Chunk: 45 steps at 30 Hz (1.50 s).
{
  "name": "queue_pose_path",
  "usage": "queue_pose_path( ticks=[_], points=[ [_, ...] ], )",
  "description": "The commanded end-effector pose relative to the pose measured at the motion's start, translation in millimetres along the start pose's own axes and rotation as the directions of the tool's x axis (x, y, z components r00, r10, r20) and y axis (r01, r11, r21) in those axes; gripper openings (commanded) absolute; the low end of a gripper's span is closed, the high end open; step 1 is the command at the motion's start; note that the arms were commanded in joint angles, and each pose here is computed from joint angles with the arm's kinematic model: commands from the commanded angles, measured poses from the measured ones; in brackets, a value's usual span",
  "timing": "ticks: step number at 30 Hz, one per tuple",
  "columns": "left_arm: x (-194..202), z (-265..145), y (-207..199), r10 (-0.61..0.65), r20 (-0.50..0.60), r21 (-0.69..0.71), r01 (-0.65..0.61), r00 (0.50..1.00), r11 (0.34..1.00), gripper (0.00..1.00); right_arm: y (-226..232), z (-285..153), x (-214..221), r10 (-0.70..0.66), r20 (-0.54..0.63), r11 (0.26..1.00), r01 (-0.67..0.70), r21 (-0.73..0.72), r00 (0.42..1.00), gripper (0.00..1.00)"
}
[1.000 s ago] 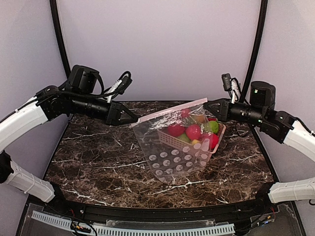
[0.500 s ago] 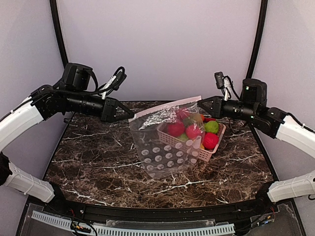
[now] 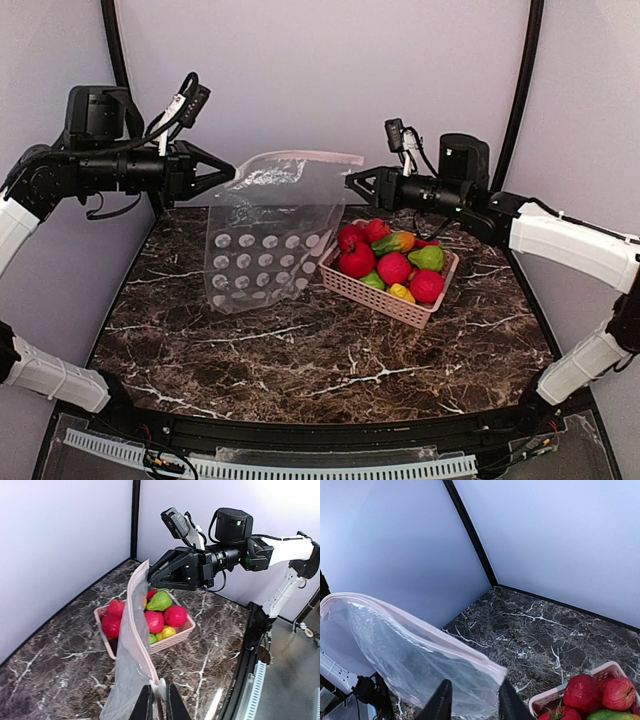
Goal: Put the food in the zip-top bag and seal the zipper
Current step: Pass from the left arm to the right
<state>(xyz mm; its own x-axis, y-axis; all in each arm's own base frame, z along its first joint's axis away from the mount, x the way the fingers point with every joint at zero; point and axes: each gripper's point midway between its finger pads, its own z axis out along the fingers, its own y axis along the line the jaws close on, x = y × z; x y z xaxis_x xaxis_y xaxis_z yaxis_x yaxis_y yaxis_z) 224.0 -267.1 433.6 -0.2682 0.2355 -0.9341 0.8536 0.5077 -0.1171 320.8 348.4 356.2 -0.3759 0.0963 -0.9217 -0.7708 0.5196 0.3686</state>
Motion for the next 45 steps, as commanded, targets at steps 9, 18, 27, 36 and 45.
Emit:
queue_pose_path(
  ticks=[9,18,27,36,45],
  points=[
    [115.5,40.2,9.2,0.134,-0.314,-0.123,-0.18,0.94,0.976,0.01,-4.4,-10.7,50.7,0.3,-0.076,0.949,-0.29,0.121,0.951,0.79],
    [154.1,78.4,-34.2,0.157,-0.333,-0.136,-0.213,0.93,0.968,0.01,13.9,-44.4,112.6,0.518,-0.121,0.852,-0.498,0.161,0.847,0.8],
    [182.9,99.3,-91.3,0.222,-0.295,-0.064,-0.251,0.929,0.966,0.01,10.5,-89.0,143.5,0.548,-0.107,0.807,-0.49,0.33,0.83,0.79],
    [221.4,114.8,-104.3,0.227,-0.383,-0.083,-0.278,0.895,0.957,0.01,-8.8,-136.0,192.1,0.68,-0.076,0.678,-0.586,0.444,0.73,0.75],
    [228.4,117.1,-109.1,0.199,-0.373,-0.076,-0.243,0.906,0.967,0.01,-9.8,-140.3,238.3,0.781,-0.083,0.574,-0.658,0.487,0.619,0.64]
  ],
)
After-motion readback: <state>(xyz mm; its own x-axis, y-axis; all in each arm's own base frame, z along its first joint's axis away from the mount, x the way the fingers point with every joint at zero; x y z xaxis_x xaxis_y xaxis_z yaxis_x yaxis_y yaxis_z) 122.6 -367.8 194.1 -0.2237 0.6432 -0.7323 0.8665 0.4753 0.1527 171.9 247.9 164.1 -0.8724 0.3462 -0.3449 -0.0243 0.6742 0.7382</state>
